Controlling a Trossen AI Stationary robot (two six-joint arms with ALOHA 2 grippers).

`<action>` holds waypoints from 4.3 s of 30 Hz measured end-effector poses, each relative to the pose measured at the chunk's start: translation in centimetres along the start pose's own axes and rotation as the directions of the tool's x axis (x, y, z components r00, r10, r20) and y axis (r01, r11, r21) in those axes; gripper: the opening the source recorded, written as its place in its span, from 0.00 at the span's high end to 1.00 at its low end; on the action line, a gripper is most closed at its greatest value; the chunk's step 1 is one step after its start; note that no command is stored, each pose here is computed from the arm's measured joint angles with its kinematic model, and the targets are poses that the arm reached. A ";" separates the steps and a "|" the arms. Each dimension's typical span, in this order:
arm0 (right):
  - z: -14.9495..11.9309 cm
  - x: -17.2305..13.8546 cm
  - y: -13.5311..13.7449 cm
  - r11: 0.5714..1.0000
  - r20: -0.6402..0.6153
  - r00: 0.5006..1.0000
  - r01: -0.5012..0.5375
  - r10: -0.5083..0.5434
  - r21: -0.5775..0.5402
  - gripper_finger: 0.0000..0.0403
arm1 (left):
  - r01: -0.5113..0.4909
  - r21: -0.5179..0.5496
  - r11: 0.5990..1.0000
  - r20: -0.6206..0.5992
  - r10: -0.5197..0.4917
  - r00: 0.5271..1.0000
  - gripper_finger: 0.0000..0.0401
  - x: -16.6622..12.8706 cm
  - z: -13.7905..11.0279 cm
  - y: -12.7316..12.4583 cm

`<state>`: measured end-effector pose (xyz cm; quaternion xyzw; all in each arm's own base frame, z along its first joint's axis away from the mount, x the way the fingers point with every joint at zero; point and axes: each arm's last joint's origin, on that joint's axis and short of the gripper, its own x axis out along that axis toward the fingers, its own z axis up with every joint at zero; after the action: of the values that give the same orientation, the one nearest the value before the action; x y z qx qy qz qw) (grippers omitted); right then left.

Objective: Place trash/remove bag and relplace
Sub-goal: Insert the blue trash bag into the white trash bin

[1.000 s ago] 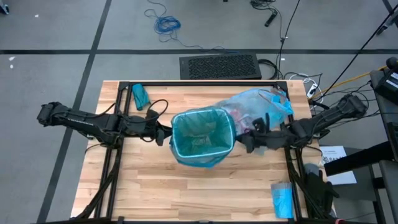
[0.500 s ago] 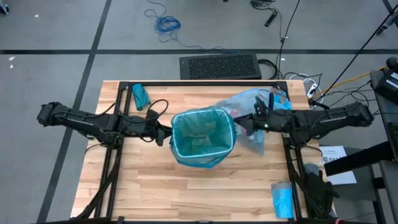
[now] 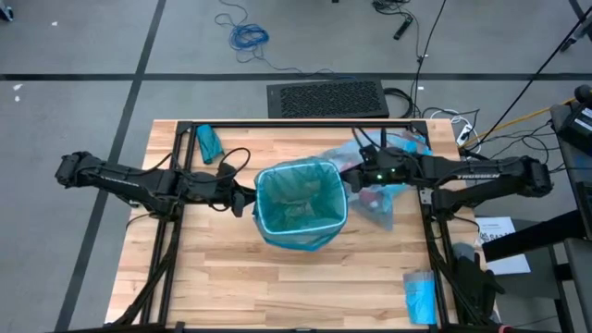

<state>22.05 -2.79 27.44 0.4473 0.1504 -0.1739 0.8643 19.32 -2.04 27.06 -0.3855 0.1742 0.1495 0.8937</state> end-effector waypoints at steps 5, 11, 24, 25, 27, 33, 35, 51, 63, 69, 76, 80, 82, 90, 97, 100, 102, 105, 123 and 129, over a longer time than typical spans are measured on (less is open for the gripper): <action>-0.1 -1.5 0.8 0.999 0.044 0.999 -0.031 0.032 -0.005 1.00 | 0.008 -0.004 1.000 0.006 -0.008 1.000 0.67 -0.3 0.1 0.0; -0.8 -3.3 1.2 1.000 0.074 0.997 -0.023 0.024 -0.008 1.00 | 0.019 -0.015 1.000 0.063 -0.018 0.998 0.67 -1.8 0.7 0.1; -5.7 -4.7 4.2 0.993 -0.012 0.993 -0.118 0.118 0.012 1.00 | -0.049 -0.031 0.998 0.064 0.051 0.997 0.67 -2.5 -0.8 -0.1; -6.0 -4.5 4.3 0.994 -0.022 0.993 -0.112 0.113 0.016 1.00 | -0.069 -0.029 0.997 0.084 0.072 0.994 0.67 -2.5 -0.7 0.1; -6.7 -4.0 4.3 0.996 -0.045 0.995 -0.094 0.094 0.015 1.00 | -0.102 -0.019 0.995 0.116 0.104 0.988 0.67 -2.3 -0.3 0.3; -8.1 -1.8 3.9 1.000 -0.093 0.996 -0.005 0.007 0.027 1.00 | -0.145 -0.008 0.989 0.116 0.145 0.983 0.67 -1.6 1.0 1.5; -8.5 -1.2 3.8 1.000 -0.117 0.993 0.012 -0.009 0.024 1.00 | -0.122 0.001 0.993 0.070 0.121 0.990 0.67 -1.4 1.2 1.8; -3.9 -3.6 2.8 1.000 0.080 0.997 -0.004 0.002 0.023 1.00 | -0.015 -0.051 0.999 0.019 0.016 1.000 0.67 -2.5 -0.2 0.5; 0.5 0.2 -0.4 1.000 -0.043 0.999 -0.031 0.031 0.000 1.00 | -0.090 -0.082 0.993 -0.038 0.087 0.996 0.67 -0.4 -5.3 -1.3; 0.6 1.3 -1.0 1.000 -0.074 0.997 -0.010 0.011 0.009 1.00 | -0.174 -0.095 0.980 0.020 0.177 0.984 0.67 0.3 -4.7 -0.4; 0.7 -1.6 -0.7 1.000 0.003 1.000 0.026 -0.026 -0.002 1.00 | -0.163 -0.110 0.980 0.053 0.169 0.984 0.67 -1.3 -3.3 0.2; -0.3 -4.0 -0.9 0.995 0.001 0.995 0.101 -0.101 0.001 1.00 | -0.170 -0.133 0.976 0.019 0.174 0.985 0.67 -2.2 -3.6 0.4; -1.0 -4.7 -0.6 0.996 -0.031 0.996 0.090 -0.090 0.005 1.00 | -0.156 -0.143 0.977 0.013 0.160 0.987 0.67 -2.4 -3.8 0.3; -4.7 -3.3 2.1 1.000 -0.115 0.993 0.010 -0.008 0.017 1.00 | -0.160 -0.141 0.977 0.048 0.168 0.985 0.67 -1.5 -3.9 -0.1; -5.0 -0.5 3.7 0.993 -0.068 0.991 -0.113 0.115 0.032 1.00 | -0.126 -0.112 0.986 0.108 0.138 0.984 0.67 -1.1 -2.8 -0.3; -5.0 0.4 3.6 0.993 -0.062 0.992 -0.112 0.114 0.029 1.00 | -0.138 -0.099 0.986 0.106 0.148 0.983 0.67 -0.9 -2.4 0.0; -4.8 0.8 3.6 0.992 -0.064 0.990 -0.125 0.127 0.029 1.00 | -0.150 -0.081 0.985 0.099 0.158 0.983 0.67 -0.7 -2.1 0.3; -4.8 1.3 3.4 0.994 -0.065 0.992 -0.111 0.112 0.023 1.00 | -0.163 -0.066 0.984 0.106 0.169 0.980 0.67 -0.4 -1.4 0.8; -3.7 -0.2 3.6 0.987 -0.044 0.986 -0.160 0.161 0.026 1.00 | -0.087 -0.108 0.990 0.079 0.096 0.992 0.67 -1.0 -0.2 0.3; -2.8 -2.6 3.8 0.977 -0.013 0.977 -0.211 0.211 0.023 1.00 | -0.056 -0.098 0.994 0.125 0.069 0.990 0.67 -2.3 0.3 0.0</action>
<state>21.11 2.05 29.68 0.4715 0.1065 -0.0794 0.8718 17.35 -2.11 28.26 -0.4113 0.1214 0.2099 0.8787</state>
